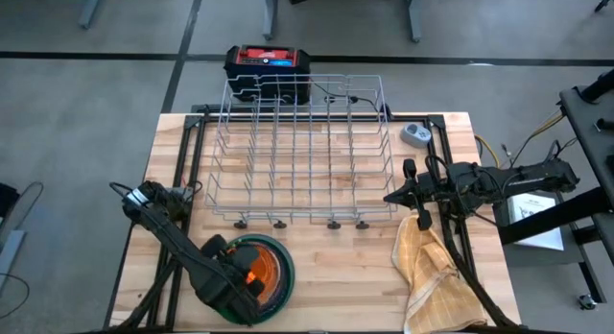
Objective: Sort dishes
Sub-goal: Put the transparent orange plate into the dish rack
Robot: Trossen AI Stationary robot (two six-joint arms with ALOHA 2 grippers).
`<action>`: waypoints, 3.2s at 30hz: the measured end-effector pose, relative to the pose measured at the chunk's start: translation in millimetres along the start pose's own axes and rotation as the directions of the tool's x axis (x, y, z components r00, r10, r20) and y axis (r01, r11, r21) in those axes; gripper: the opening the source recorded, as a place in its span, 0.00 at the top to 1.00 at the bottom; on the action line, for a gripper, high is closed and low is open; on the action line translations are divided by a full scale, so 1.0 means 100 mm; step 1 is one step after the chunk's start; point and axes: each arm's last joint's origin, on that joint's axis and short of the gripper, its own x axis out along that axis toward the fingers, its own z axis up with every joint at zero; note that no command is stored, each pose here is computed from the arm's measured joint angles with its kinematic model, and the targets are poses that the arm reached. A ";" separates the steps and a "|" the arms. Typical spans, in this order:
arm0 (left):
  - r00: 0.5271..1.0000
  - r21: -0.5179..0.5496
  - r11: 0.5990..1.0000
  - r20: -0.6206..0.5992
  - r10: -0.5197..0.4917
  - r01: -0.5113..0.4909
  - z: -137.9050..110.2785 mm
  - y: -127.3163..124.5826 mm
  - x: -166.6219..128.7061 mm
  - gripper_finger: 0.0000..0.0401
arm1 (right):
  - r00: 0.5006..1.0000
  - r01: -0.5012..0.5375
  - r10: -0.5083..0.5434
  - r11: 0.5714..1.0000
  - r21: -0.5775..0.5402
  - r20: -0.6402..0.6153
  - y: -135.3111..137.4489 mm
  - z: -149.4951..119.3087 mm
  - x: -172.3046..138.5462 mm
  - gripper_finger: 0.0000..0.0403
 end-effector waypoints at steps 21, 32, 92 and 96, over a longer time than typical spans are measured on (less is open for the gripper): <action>0.984 -0.059 0.982 -0.046 0.175 -0.177 -0.06 0.09 0.40 0.84 | 1.000 0.000 0.000 1.000 0.025 -0.013 0.00 -0.05 0.01 0.99; 0.985 -0.062 0.984 -0.044 0.167 -0.170 -0.11 0.08 0.60 0.84 | 1.000 0.002 -0.001 0.999 0.044 -0.014 0.00 -0.06 0.01 0.99; 0.993 -0.127 0.985 -0.039 0.114 -0.118 -0.01 0.02 0.33 0.93 | 1.000 0.002 -0.002 1.000 0.024 -0.007 0.00 -0.09 0.02 0.99; 0.991 -0.125 0.984 -0.051 0.124 -0.130 -0.05 0.03 0.43 0.88 | 1.000 0.002 -0.002 1.000 0.030 -0.008 0.00 -0.09 0.03 0.99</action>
